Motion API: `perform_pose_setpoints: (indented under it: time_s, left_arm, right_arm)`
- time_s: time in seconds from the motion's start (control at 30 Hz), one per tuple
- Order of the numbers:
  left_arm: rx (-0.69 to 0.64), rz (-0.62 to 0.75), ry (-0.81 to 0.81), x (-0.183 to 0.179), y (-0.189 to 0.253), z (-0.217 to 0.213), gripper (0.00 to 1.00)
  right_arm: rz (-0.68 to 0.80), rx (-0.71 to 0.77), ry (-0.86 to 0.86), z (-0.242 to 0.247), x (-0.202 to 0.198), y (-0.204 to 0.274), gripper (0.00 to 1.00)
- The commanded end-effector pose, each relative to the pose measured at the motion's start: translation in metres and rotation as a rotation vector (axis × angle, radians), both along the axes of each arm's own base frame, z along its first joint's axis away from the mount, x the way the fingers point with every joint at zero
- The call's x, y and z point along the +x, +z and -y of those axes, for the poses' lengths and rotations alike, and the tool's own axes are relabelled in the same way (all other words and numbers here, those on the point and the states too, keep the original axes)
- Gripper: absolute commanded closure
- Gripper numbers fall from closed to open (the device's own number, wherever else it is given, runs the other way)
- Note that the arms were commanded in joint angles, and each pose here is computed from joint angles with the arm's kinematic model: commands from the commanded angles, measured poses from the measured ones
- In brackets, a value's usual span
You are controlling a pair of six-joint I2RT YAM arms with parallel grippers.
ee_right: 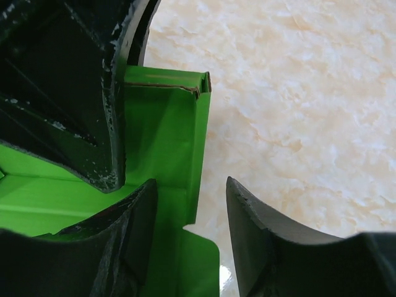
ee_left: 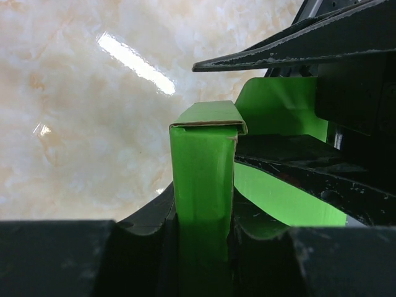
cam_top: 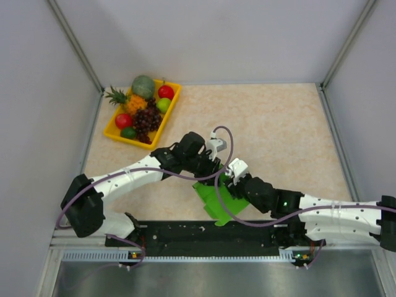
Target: Fold the paper box
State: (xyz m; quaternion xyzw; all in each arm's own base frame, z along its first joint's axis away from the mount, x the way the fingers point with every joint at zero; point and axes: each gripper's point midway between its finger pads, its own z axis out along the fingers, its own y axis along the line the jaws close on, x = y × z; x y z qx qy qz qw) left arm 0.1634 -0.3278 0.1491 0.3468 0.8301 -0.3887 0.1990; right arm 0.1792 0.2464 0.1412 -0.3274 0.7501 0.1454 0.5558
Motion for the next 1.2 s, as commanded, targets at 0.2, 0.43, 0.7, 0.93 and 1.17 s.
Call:
perform_pose_setpoints:
  time_s: [0.2, 0.43, 0.7, 0.93, 1.17]
  left_arm:
    - [-0.075, 0.041, -0.025, 0.003, 0.026, 0.010, 0.87]
    - [-0.055, 0.045, 0.030, 0.009, 0.013, 0.007, 0.87]
    - [-0.081, 0.051, 0.248, 0.052, -0.002, -0.020, 0.87]
    - [-0.112, 0.084, 0.343, 0.062, 0.000, -0.034, 0.86]
    - [-0.133, 0.096, 0.374, 0.066, 0.007, -0.034, 0.86]
  right_arm:
    - [0.072, 0.066, -0.068, -0.011, 0.020, 0.040, 0.68]
    - [0.031, 0.123, -0.102, -0.011, 0.021, 0.048, 0.53]
    - [-0.143, 0.245, -0.434, 0.061, 0.032, 0.057, 0.15]
    - [-0.539, 0.634, -0.310, 0.039, 0.017, 0.048, 0.11]
    - [-0.727, 0.805, -0.271, -0.006, 0.025, 0.039, 0.16]
